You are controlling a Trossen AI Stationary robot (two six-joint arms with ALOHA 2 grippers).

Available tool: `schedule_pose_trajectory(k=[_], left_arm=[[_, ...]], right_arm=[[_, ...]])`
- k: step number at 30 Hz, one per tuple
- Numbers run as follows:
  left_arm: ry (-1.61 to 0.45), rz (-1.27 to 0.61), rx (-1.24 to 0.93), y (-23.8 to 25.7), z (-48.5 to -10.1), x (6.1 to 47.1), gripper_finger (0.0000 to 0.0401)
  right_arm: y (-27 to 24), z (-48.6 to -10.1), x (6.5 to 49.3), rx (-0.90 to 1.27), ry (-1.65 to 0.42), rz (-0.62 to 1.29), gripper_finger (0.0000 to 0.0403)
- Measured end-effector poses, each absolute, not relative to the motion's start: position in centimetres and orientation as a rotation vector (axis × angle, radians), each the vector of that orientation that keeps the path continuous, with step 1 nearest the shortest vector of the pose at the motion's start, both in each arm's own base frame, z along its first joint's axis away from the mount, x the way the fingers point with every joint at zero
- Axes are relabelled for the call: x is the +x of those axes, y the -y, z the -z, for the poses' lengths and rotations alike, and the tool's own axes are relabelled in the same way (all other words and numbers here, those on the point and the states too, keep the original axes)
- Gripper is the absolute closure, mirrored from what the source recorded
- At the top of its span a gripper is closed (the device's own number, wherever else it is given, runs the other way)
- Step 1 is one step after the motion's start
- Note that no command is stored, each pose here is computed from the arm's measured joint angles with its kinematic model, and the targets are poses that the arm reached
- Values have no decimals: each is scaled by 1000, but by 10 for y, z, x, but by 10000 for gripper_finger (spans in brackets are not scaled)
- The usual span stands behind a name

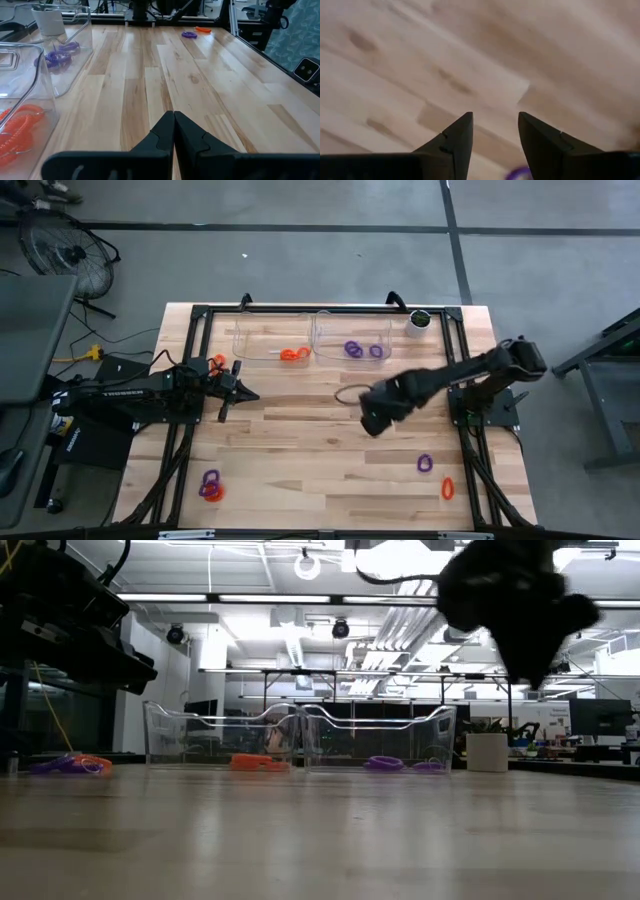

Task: Sort spring keychains
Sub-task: Put the violet spring keychain into the right transparent bin

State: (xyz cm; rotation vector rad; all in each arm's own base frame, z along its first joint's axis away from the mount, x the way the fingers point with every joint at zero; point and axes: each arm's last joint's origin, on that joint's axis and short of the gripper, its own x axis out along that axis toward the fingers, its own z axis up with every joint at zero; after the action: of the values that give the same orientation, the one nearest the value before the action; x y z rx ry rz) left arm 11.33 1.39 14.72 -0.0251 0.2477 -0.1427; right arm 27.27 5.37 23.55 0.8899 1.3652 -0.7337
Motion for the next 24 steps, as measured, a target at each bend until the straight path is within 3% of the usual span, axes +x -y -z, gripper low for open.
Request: schedule_pose_trajectory(k=[11,24], left_arm=[[-248,143,-25,-14,-147,113,400],[-248,143,-25,-14,-147,113,400]], right_arm=[[-107,-192,225,971,-1509,743,249],[-150,-163,188,981,-1486,772,221]])
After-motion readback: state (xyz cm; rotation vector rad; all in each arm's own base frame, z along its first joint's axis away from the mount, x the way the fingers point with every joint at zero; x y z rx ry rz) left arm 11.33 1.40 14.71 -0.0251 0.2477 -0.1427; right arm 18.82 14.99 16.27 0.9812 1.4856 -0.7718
